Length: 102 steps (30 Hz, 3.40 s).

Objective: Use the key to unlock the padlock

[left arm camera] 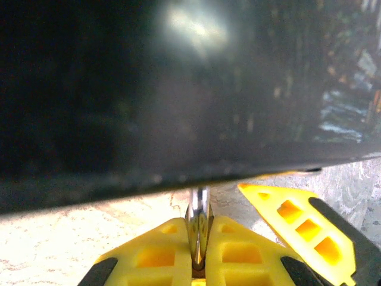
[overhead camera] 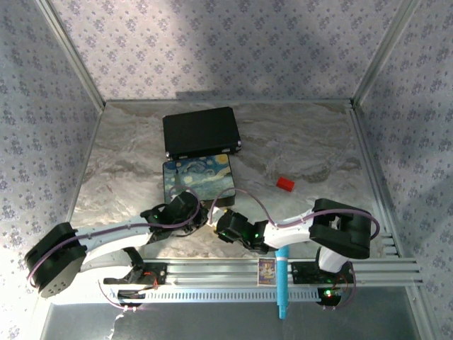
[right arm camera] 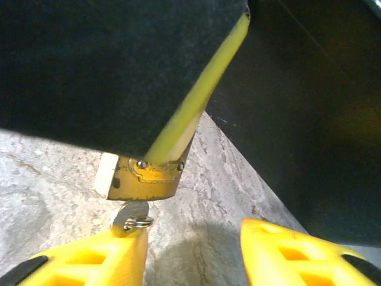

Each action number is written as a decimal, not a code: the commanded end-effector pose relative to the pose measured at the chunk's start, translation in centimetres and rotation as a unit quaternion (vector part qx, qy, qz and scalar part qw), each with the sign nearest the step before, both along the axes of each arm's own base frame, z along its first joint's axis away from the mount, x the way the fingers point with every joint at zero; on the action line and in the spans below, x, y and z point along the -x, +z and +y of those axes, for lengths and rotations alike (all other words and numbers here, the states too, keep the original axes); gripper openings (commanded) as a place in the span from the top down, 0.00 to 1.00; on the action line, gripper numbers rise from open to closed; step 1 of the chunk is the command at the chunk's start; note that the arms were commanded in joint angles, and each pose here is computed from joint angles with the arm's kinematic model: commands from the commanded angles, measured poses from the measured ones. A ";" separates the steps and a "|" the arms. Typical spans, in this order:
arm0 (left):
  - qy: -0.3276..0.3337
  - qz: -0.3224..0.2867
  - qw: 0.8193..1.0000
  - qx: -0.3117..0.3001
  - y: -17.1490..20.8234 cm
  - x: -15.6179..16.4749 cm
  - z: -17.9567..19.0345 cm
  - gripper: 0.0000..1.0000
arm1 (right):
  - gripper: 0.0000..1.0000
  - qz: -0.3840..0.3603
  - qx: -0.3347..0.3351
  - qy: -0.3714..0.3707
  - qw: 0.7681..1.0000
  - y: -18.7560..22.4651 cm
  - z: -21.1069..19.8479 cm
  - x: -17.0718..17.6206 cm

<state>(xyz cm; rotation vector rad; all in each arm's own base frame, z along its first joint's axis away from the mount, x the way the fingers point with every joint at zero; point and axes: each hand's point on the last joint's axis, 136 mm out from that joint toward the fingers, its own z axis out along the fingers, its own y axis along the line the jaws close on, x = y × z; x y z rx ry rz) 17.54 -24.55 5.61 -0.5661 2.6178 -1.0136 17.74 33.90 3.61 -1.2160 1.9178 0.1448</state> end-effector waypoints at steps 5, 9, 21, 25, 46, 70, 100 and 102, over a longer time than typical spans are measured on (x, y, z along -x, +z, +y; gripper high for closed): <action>-0.021 0.010 0.999 0.042 1.8 0.3 -2.7 1.00 | 0.54 -0.002 -0.051 0.008 0.999 1.6 2.1 0.4; -0.027 0.014 0.999 0.042 1.6 0.5 -3.1 1.00 | 0.57 -0.003 -0.058 0.015 0.998 2.2 2.8 0.5; -0.036 0.018 0.998 0.044 1.0 1.7 -2.9 1.00 | 0.92 0.075 -0.142 0.033 0.986 3.5 2.3 0.2; -0.037 0.017 0.998 0.046 1.2 1.8 -2.8 1.00 | 0.92 0.130 -0.186 0.027 0.974 3.3 0.9 0.0; -0.041 0.022 0.997 0.062 1.7 2.1 -3.2 1.00 | 0.61 -0.032 -0.099 -0.070 0.992 4.6 1.2 -2.2; -0.013 0.019 0.998 0.051 1.9 1.7 -2.1 1.00 | 0.73 0.043 -0.179 -0.033 0.982 4.5 1.4 -0.7; 0.045 0.023 0.997 0.052 2.3 0.2 0.1 1.00 | 0.55 -0.070 -0.069 -0.027 0.995 3.5 2.6 -0.6; 0.049 0.023 0.997 0.052 2.3 0.2 0.3 1.00 | 0.60 -0.069 -0.073 -0.032 0.994 3.5 2.4 -0.9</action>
